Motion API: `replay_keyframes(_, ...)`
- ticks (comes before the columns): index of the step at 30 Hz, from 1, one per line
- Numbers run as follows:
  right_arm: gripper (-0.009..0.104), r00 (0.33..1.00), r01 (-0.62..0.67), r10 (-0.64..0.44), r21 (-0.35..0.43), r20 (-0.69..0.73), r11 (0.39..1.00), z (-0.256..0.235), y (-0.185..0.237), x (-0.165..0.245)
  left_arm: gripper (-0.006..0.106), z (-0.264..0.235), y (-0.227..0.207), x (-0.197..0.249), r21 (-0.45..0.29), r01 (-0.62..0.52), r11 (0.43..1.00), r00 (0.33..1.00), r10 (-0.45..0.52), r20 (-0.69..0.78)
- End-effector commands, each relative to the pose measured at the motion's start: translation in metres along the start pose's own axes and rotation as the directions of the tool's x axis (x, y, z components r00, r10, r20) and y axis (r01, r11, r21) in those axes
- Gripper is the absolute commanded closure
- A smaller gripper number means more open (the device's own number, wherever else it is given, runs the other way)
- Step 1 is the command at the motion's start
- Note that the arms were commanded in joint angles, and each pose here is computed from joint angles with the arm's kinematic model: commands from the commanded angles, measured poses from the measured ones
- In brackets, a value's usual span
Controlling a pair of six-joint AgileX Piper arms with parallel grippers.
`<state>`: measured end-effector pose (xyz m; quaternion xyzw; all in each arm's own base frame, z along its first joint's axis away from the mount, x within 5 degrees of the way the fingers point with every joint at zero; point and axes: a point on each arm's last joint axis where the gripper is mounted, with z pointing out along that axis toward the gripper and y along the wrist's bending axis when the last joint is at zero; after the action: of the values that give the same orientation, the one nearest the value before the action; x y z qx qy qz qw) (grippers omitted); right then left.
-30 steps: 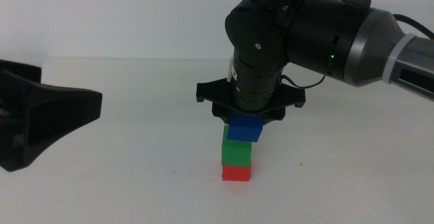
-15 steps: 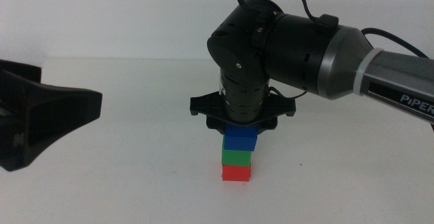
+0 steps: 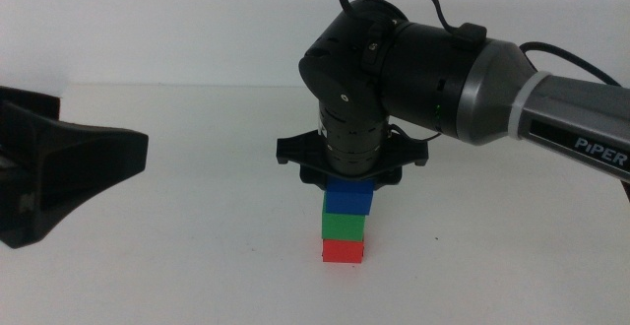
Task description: Stack red cubes first, then green, then blue cubes in a specific spot.
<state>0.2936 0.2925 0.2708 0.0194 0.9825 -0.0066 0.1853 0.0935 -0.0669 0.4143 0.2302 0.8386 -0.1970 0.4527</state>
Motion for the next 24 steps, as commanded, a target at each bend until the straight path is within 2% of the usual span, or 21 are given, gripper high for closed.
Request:
replay_keyframes(1, 0.091, 1.000, -0.001, 0.001, -0.013, 0.016, 1.000, 0.001, 0.003, -0.001, 0.007, -0.001, 0.000, -0.001, -0.004, 0.000, 1.000, 1.000, 0.000, 0.017)
replay_keyframes(9, 0.091, 1.000, -0.004, 0.004, -0.014, -0.011, 1.000, 0.009, 0.006, 0.001, 0.007, -0.001, 0.000, -0.001, -0.005, -0.001, 1.000, 1.000, 0.001, 0.017)
replay_keyframes(11, 0.087, 1.000, -0.003, 0.003, -0.011, -0.014, 1.000, 0.011, 0.007, 0.002, 0.007, -0.001, 0.000, -0.001, -0.005, -0.001, 1.000, 1.000, 0.001, 0.017)
replay_keyframes(14, 0.071, 1.000, -0.001, 0.000, -0.006, -0.013, 1.000, 0.012, 0.007, 0.002, 0.007, -0.001, 0.000, -0.001, -0.005, -0.001, 1.000, 1.000, 0.001, 0.017)
replay_keyframes(15, 0.062, 1.000, 0.000, 0.000, -0.005, -0.014, 1.000, 0.013, 0.007, 0.002, 0.007, -0.001, 0.000, -0.001, -0.005, -0.001, 1.000, 1.000, 0.001, 0.017)
replay_keyframes(16, 0.045, 1.000, 0.000, 0.000, -0.005, -0.014, 1.000, 0.013, 0.007, 0.002, 0.007, -0.001, 0.000, -0.001, -0.005, -0.001, 1.000, 1.000, 0.001, 0.017)
replay_keyframes(20, 0.011, 1.000, 0.009, -0.009, 0.000, 0.012, 1.000, 0.012, 0.006, 0.000, 0.007, -0.001, 0.000, -0.001, -0.005, -0.001, 1.000, 1.000, 0.001, 0.017)
replay_keyframes(22, 0.002, 0.999, 0.012, -0.011, -0.008, 0.039, 1.000, 0.001, 0.002, -0.003, 0.007, -0.001, 0.000, -0.001, -0.005, -0.001, 1.000, 1.000, 0.001, 0.017)
replay_keyframes(24, 0.002, 0.997, 0.029, -0.027, -0.029, 0.074, 0.999, -0.020, -0.006, -0.006, 0.007, -0.001, 0.000, -0.001, -0.005, -0.001, 1.000, 1.000, 0.001, 0.017)
